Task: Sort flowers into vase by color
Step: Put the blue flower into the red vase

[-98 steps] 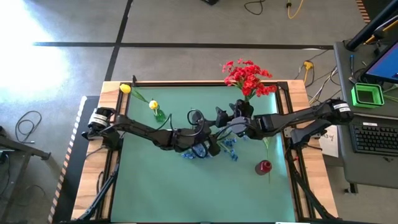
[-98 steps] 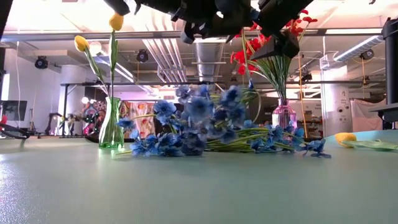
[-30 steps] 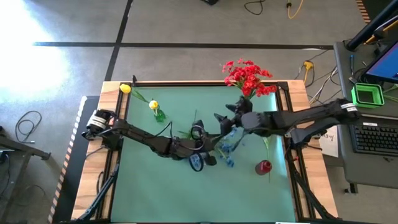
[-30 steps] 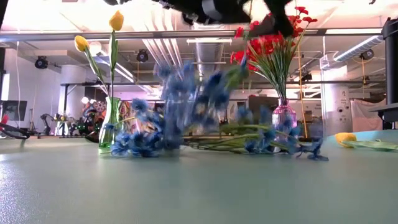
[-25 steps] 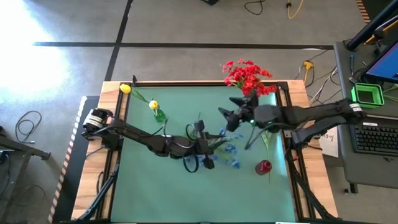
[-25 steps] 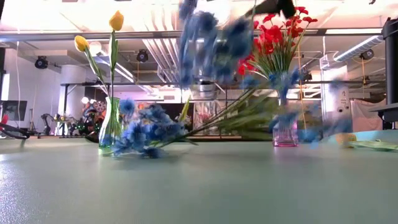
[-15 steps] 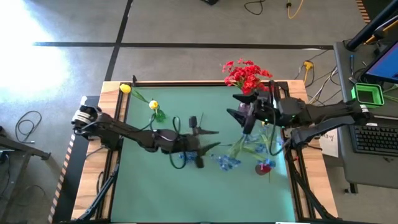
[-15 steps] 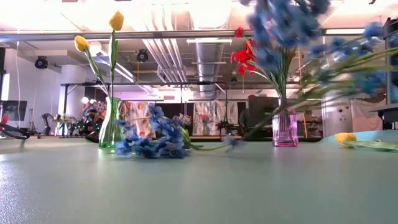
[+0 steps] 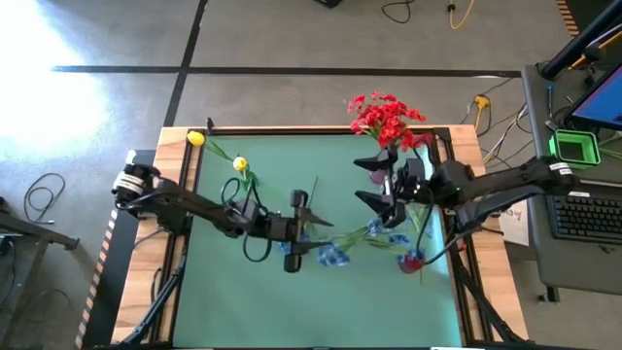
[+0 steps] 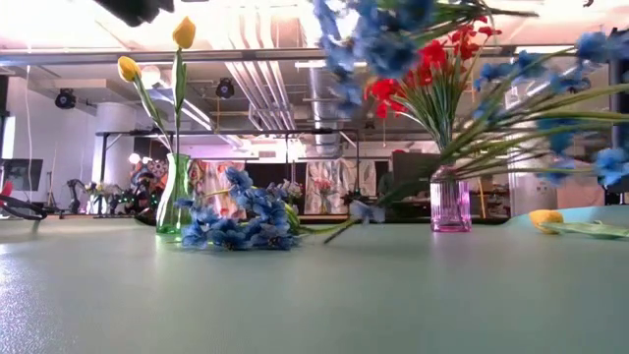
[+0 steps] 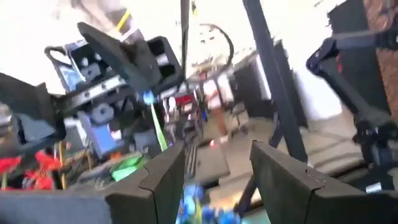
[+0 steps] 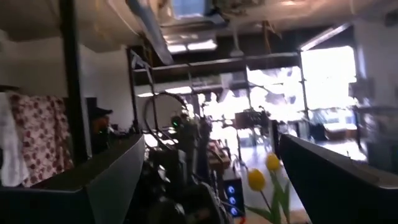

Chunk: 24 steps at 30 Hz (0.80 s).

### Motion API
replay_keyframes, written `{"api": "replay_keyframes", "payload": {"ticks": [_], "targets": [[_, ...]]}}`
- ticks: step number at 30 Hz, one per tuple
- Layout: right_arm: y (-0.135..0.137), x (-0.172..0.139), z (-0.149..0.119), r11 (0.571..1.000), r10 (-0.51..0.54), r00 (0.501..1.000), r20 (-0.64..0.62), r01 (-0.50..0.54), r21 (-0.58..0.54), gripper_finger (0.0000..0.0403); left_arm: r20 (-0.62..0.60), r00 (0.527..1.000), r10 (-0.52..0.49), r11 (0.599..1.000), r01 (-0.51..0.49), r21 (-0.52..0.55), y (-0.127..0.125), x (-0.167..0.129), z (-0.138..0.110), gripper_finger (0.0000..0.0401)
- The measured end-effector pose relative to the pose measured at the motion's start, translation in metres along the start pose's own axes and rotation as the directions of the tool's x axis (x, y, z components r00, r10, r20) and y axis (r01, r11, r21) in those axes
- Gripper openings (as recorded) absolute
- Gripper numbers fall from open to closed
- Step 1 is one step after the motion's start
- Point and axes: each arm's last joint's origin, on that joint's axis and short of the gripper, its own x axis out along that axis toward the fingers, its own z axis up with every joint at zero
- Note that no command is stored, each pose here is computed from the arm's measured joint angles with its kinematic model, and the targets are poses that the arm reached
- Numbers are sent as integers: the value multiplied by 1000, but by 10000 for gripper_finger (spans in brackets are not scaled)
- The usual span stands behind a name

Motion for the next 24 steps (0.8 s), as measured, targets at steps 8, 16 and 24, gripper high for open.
{"api": "replay_keyframes", "payload": {"ticks": [8,16,24], "targets": [[5,13,-11,992,99,993,71,-93,-83,364,74,997,-1,999,4,-36,20,19,-17,188],[11,24,-2,968,233,968,93,-222,-116,364,112,993,-36,998,40,-37,25,42,-24,218],[12,25,-1,964,253,963,93,-243,-107,364,156,983,-97,995,96,12,29,58,-17,222]]}}
